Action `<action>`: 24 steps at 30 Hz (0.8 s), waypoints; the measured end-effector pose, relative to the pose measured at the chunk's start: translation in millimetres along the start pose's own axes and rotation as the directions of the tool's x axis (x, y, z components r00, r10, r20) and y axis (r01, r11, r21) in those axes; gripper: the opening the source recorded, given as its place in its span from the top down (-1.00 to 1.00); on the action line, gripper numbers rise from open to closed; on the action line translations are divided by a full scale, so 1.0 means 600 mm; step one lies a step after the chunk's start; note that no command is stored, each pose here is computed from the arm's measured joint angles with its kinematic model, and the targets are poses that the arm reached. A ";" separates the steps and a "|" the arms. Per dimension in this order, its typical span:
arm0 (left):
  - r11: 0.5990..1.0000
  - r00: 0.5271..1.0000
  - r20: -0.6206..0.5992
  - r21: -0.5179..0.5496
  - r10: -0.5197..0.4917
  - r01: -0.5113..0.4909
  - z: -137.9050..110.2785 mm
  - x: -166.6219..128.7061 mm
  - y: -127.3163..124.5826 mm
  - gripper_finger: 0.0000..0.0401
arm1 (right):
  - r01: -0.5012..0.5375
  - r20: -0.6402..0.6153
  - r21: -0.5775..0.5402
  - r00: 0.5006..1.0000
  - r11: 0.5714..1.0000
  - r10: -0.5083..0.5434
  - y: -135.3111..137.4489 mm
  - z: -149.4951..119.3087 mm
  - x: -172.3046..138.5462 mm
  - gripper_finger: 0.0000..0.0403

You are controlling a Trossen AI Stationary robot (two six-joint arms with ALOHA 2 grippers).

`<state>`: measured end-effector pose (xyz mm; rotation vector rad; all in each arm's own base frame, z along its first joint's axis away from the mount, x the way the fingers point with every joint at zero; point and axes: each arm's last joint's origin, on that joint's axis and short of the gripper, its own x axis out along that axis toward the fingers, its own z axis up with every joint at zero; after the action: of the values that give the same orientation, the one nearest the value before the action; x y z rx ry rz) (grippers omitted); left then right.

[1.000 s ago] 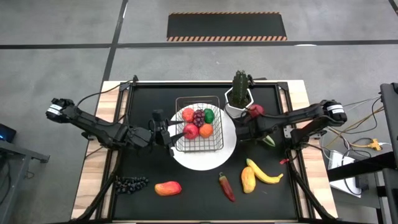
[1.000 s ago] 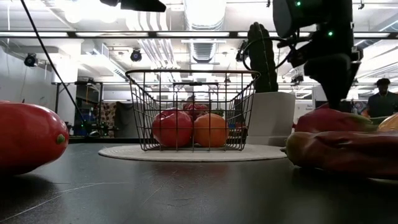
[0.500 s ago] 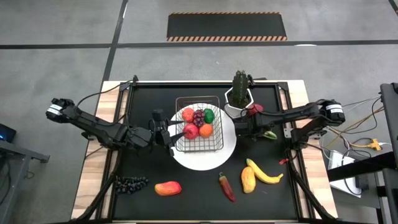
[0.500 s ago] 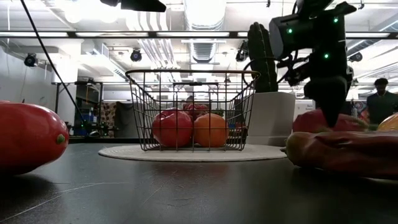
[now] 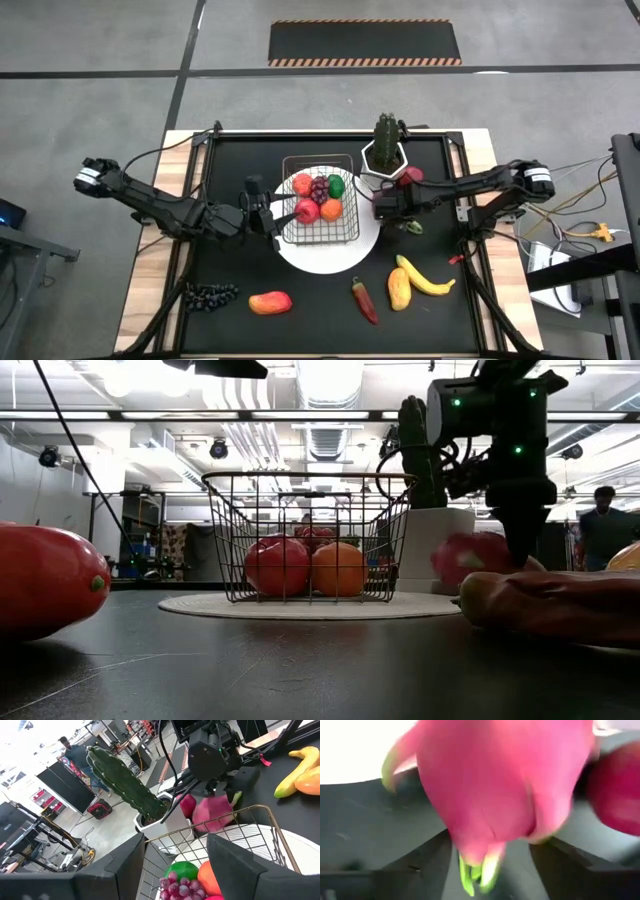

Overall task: Build produce basket
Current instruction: Put the dragon fruit into the gold wire basket

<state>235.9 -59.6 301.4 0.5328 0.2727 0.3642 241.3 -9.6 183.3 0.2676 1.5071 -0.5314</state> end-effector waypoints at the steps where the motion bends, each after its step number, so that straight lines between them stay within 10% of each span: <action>1: 1.000 1.000 0.002 -0.002 0.000 0.000 0.000 0.000 0.000 0.01 | -0.004 0.002 -0.008 1.000 1.000 0.004 0.001 0.001 0.000 -0.07; 10: 0.999 1.000 0.023 -0.049 0.009 -0.008 0.004 0.000 0.002 0.01 | -0.016 0.061 -0.039 0.998 0.999 0.019 0.007 0.008 0.000 0.86; 24: 0.996 0.998 0.061 -0.092 0.028 -0.022 0.011 0.000 0.005 0.01 | -0.088 0.312 -0.081 0.944 0.993 0.109 -0.004 -0.046 -0.098 0.95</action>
<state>237.1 -60.0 308.4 0.4576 0.1886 0.3821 217.4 11.9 240.0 0.1945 1.1898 -0.4212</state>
